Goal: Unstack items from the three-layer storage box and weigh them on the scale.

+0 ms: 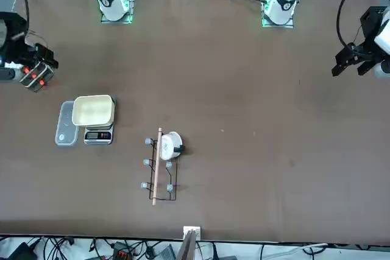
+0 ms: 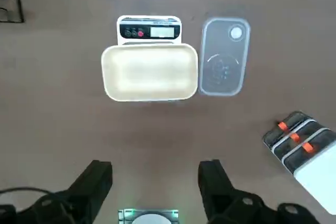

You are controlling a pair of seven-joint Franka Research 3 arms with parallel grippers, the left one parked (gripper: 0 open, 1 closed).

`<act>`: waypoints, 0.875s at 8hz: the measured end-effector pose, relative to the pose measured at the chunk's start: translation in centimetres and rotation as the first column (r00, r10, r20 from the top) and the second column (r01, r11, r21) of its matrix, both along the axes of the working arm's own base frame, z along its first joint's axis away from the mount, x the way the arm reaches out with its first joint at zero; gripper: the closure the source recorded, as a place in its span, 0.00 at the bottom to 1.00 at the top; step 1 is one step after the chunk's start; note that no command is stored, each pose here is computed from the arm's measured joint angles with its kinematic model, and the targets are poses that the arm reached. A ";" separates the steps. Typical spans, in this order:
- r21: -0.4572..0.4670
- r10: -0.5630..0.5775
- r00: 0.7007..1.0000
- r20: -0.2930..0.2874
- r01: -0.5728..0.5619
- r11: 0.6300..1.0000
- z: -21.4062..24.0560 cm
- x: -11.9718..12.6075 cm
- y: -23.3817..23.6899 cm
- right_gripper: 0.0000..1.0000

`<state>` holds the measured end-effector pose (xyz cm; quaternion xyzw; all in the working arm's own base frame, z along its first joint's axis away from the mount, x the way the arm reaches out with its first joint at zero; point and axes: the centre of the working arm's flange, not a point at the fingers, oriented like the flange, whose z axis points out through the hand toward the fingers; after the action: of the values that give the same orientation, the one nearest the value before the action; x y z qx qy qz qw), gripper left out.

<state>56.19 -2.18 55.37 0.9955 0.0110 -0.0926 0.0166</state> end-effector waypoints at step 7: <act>0.113 0.511 0.854 -0.099 -0.500 0.859 -14.0 -3.8 -20.5 0.00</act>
<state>52.43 -22.69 41.38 0.9496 0.2769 -0.1468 -0.0016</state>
